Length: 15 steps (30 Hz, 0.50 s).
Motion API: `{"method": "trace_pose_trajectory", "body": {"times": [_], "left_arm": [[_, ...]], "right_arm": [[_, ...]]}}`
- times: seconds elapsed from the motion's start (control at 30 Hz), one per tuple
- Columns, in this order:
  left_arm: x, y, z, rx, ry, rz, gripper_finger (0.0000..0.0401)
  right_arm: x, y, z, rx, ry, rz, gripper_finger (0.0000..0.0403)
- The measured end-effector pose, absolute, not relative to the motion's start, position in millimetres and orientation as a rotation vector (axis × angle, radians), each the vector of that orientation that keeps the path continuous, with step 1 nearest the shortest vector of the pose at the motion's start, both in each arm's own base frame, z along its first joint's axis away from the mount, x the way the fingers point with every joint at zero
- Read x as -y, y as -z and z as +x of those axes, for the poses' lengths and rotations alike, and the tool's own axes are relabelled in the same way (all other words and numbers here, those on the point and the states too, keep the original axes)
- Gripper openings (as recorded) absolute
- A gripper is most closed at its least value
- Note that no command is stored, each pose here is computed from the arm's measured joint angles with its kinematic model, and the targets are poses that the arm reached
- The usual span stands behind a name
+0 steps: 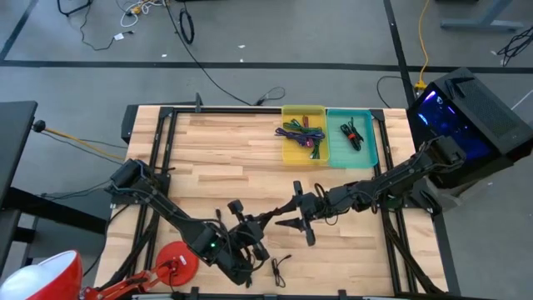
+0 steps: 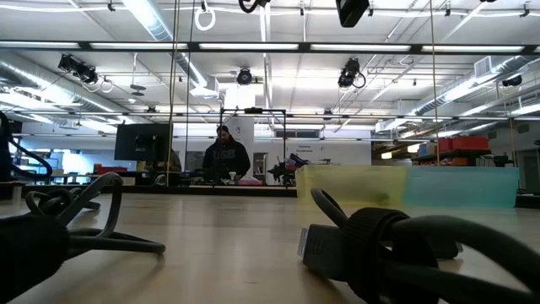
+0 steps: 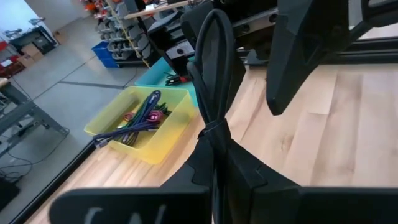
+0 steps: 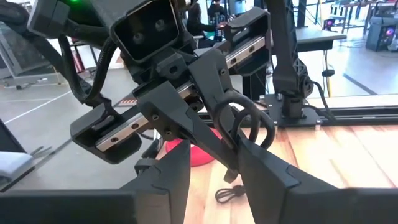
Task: Pick & Place USB Port
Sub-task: Put the black charger cable into the blue bin
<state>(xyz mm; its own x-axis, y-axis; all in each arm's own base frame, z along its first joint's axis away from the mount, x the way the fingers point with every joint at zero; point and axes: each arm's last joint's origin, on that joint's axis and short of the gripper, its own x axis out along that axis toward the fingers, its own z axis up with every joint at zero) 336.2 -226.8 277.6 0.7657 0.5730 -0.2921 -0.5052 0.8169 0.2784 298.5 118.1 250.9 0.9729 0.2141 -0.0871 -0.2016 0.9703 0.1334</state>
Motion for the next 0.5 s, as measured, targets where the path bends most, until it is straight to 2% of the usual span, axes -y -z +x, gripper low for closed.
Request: {"method": "trace_pose_trajectory", "body": {"times": [0.5], "left_arm": [[232.1, -279.7, 333.9, -0.375, -0.559, 0.174, 0.0018]], "right_arm": [[-116.2, -246.8, 298.9, -0.132, -0.204, 0.124, 0.0125]]}}
